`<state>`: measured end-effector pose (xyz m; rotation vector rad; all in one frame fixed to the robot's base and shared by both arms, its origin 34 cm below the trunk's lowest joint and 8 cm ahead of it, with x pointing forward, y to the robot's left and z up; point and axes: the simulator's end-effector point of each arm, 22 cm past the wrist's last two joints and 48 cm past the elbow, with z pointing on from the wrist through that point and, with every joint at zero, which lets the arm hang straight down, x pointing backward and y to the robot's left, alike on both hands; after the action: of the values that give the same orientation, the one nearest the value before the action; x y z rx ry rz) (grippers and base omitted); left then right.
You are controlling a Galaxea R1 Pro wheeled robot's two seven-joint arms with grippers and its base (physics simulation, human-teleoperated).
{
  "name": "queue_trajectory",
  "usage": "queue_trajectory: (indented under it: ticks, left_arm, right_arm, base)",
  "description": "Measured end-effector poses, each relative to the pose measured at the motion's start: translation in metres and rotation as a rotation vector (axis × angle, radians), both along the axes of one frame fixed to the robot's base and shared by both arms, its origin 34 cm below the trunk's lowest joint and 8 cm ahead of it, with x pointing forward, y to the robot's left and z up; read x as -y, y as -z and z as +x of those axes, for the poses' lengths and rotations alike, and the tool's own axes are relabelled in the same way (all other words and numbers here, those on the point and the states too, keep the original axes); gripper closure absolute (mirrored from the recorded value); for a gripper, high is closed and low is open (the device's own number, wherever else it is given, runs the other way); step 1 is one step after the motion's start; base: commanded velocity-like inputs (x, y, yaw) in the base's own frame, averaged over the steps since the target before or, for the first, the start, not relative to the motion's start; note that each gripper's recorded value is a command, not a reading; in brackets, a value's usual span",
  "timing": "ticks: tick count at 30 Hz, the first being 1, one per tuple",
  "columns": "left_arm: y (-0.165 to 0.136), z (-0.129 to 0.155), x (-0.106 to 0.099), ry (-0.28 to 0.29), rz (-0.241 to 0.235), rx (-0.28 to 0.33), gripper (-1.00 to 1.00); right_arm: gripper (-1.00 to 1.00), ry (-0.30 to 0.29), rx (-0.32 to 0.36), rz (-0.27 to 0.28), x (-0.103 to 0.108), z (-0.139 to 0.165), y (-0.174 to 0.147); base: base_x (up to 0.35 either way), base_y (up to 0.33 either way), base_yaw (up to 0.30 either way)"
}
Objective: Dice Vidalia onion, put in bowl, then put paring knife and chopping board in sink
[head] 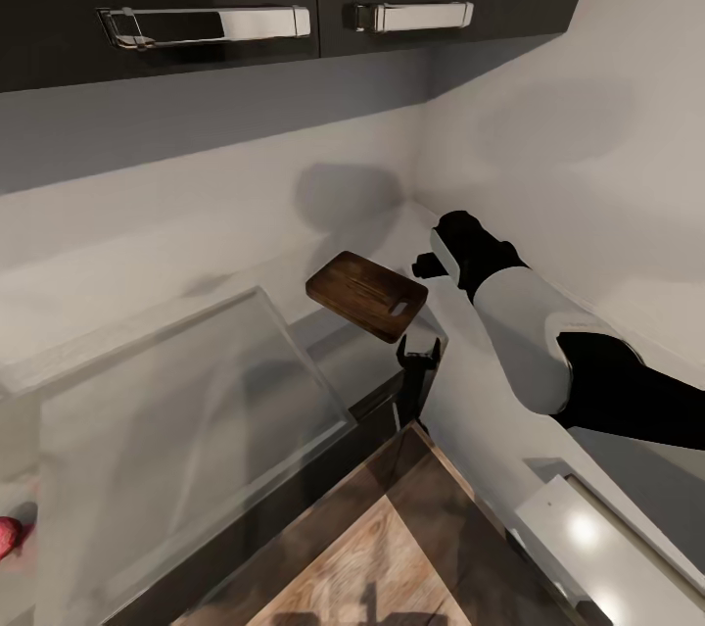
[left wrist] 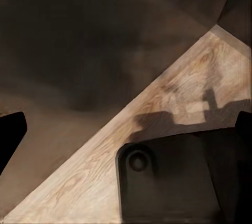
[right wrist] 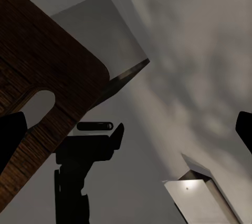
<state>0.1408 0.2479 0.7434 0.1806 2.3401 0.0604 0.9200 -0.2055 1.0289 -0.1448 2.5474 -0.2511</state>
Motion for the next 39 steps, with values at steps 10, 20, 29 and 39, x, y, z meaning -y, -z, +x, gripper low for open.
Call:
queue_trajectory:
  ticks: [10, 20, 29, 39]
  left_arm:
    - [0.003, -0.018, -0.003, 0.009, 0.011, -0.045, -1.00]
    - [0.009, -0.084, 0.002, 0.005, 0.027, -0.205, -1.00]
    - [0.009, -0.092, 0.001, 0.011, 0.032, -0.225, -1.00]
    - [0.009, -0.091, 0.002, 0.010, 0.030, -0.223, -1.00]
  right_arm:
    - [-1.00, 0.001, -0.001, 0.000, 0.001, 0.000, 0.000]
    - [-1.00, 0.000, -0.003, 0.000, 0.000, -0.001, 0.001]
    - [-1.00, -0.001, -0.003, 0.000, -0.001, -0.001, 0.001]
    - [-1.00, 0.002, -0.004, -0.003, 0.001, -0.001, 0.001]
  base:
    - [0.000, 0.000, 0.000]
    - [0.000, 0.000, 0.000]
    - [0.000, 0.000, 0.000]
    - [0.000, 0.000, 0.000]
